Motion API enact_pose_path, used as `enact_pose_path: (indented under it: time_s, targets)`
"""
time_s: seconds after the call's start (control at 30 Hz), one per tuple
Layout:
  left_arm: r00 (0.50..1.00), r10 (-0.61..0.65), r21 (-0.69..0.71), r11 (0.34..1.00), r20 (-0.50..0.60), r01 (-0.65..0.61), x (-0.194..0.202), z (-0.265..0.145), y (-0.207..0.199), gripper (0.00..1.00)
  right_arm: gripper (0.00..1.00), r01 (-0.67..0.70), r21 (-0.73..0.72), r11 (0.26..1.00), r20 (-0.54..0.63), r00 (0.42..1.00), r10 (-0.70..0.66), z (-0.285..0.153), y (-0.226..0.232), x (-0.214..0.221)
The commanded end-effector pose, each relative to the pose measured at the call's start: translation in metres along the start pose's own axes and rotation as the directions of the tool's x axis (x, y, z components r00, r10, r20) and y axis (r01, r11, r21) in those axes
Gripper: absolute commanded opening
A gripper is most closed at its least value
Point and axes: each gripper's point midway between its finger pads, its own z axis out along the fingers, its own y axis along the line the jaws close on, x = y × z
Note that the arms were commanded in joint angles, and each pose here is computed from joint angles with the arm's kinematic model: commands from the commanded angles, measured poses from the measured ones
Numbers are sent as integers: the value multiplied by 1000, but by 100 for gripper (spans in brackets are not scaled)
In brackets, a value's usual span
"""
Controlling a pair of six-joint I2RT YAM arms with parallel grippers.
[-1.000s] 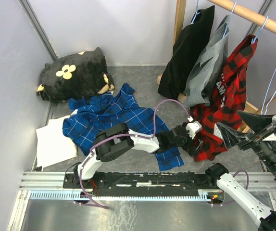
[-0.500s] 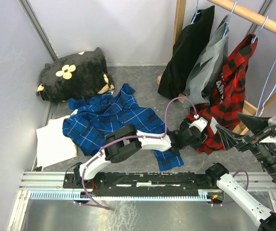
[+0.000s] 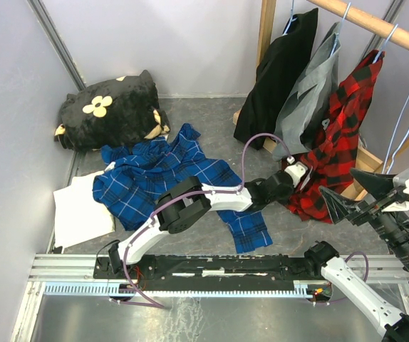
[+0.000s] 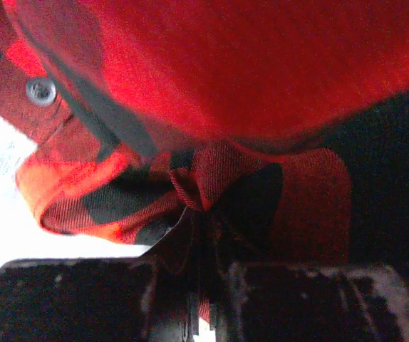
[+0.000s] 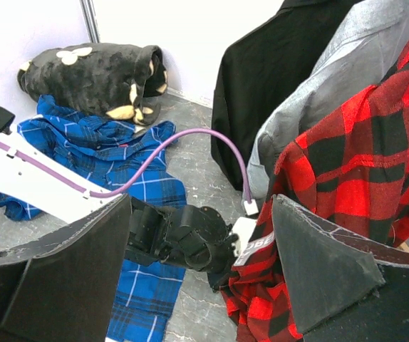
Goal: Place the shirt on the hanger
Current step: Adjust the shirt on the hanger.
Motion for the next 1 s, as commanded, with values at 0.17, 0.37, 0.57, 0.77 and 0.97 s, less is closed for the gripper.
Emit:
enact_pose_path:
  time_s: [0.17, 0.37, 0.57, 0.77, 0.97]
  targets:
    - [960, -30, 49, 999, 278, 17, -120, 6, -16, 3, 87, 40, 32, 999, 4, 999, -40, -5, -7, 0]
    - [924, -73, 52, 997, 374, 58, -153, 21, -21, 3, 88, 56, 51, 997, -6, 998, -56, -8, -12, 3]
    - [867, -122, 13, 991, 483, 132, -175, 36, -12, 3, 88, 73, 68, 995, -17, 997, -72, -12, -15, 6]
    - [835, -153, -4, 983, 528, 182, -182, 53, 10, 3, 89, 82, 70, 994, -32, 996, -80, -12, -16, 9]
    - [866, -197, 55, 979, 459, 194, -166, 58, 21, 31, 89, 81, 65, 995, -42, 996, -78, -10, -15, 13]
